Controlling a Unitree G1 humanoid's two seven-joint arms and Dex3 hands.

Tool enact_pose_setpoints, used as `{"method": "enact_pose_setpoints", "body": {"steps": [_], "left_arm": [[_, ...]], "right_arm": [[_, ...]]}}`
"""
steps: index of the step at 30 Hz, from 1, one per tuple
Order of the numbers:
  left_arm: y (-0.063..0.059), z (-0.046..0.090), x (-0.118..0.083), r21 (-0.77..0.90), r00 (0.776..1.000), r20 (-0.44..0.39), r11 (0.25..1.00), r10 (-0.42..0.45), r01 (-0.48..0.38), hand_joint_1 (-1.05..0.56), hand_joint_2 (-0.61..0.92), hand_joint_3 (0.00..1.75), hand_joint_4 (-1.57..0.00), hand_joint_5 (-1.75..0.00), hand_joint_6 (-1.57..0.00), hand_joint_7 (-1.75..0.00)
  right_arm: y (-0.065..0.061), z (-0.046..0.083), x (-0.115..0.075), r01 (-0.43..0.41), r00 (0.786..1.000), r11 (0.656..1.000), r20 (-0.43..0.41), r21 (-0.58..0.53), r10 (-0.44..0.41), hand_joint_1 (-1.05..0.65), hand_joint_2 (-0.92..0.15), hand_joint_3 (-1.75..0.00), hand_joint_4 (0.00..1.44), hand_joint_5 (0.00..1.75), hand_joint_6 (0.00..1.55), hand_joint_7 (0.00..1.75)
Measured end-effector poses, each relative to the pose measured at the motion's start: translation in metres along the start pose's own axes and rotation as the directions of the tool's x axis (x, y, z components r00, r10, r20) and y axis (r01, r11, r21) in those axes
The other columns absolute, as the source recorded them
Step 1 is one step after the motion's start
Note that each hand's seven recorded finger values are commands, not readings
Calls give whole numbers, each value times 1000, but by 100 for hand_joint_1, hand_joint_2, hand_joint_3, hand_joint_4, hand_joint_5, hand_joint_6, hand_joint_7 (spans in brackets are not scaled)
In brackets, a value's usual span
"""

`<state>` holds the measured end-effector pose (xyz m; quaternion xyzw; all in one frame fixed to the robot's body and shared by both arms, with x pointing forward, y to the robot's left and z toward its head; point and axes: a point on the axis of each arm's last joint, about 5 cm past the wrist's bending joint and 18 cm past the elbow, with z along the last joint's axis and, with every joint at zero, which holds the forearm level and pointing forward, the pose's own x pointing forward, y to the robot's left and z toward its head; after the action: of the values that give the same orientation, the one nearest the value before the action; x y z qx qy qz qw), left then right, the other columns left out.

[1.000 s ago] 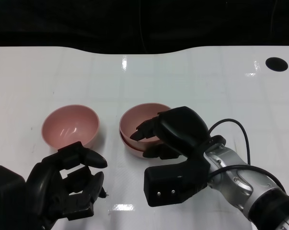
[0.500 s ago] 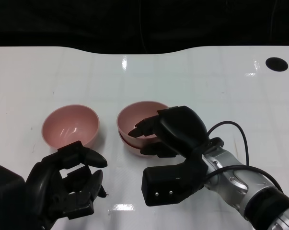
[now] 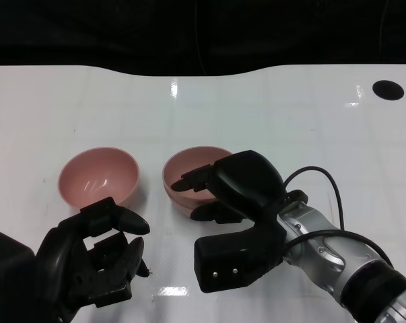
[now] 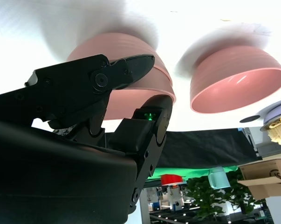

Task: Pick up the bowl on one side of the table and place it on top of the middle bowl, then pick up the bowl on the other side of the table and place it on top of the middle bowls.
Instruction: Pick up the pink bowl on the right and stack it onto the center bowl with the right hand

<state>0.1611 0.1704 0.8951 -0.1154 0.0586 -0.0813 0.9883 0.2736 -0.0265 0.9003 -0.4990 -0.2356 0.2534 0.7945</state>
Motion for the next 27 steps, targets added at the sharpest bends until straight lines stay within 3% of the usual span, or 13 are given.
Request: {"method": "enact_pose_setpoints", "body": {"steps": [10,23,26,27], "left_arm": [[-1,1,0,9,1000,4,1000,-2,2,-17,45,122,-78,-163,-76,-133],[0,2,0,16,1000,4,1000,3,-3,-17,42,126,-78,-162,-78,-132],[0,2,0,9,1000,4,1000,2,-2,-18,41,125,-78,-162,-78,-131],[0,2,0,2,1000,6,1000,1,-1,-17,42,124,-78,-161,-79,-130]], "right_arm": [[-5,1,-5,-21,1000,1000,1,-2,21,-67,-92,-4,55,21,51,0],[-17,3,-17,57,998,998,11,-4,-57,-68,-92,-3,55,27,53,1],[-20,2,-22,82,996,997,18,3,-82,-66,-92,-1,50,42,55,2],[-21,1,-24,92,996,996,20,8,-92,-66,-92,-1,42,61,57,2]]}}
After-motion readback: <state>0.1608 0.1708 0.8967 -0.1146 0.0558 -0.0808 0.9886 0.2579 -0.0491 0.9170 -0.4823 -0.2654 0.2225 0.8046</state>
